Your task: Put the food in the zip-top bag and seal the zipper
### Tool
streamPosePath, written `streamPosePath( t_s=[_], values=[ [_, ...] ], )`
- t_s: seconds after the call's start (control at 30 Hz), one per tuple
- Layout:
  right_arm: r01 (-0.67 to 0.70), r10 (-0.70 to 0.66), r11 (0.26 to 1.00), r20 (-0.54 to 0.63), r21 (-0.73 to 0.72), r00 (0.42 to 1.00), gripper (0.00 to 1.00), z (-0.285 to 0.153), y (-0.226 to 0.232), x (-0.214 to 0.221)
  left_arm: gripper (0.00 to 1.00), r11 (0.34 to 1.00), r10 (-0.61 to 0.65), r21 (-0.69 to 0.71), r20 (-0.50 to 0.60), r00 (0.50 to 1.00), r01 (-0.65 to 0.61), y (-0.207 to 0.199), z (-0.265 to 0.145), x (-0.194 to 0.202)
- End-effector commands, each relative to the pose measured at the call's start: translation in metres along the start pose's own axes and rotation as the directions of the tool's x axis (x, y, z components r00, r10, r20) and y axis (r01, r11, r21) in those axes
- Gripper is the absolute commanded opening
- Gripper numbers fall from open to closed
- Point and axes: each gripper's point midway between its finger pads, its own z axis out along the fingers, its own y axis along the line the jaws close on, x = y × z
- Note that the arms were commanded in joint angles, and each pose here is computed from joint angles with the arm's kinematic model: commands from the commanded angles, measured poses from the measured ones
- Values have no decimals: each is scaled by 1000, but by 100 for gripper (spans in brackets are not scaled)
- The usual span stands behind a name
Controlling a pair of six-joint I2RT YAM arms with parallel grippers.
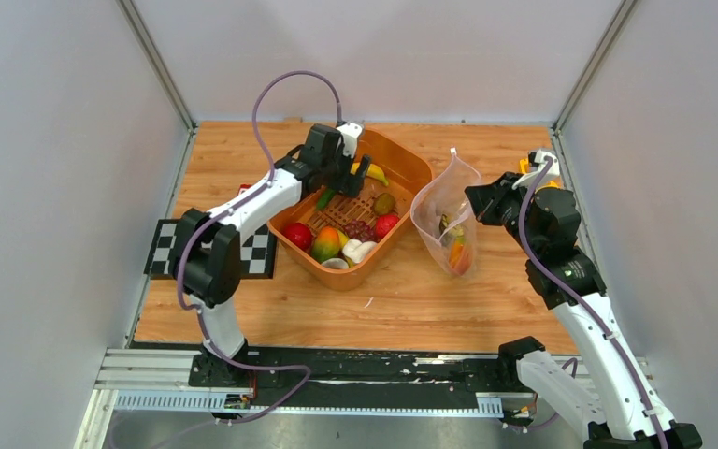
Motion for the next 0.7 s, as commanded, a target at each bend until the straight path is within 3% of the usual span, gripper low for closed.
streamPosePath(
  t_s=[0.0,0.13,0.3,0.67],
  values=[
    [4,-3,999,41,-41,999,0,-3,10,-12,95,999,40,-10,47,998,-39,15,16,-22],
    [5,-4,999,41,-42,999,0,-3,10,-12,95,996,40,-81,87,995,-33,28,34,-28],
    [9,-8,999,36,-43,999,0,-3,10,-11,94,987,37,-161,55,998,-28,44,47,-17],
    [4,-3,999,24,-45,1000,0,-3,10,-7,89,983,-10,-182,-3,1000,10,47,72,15]
  ],
)
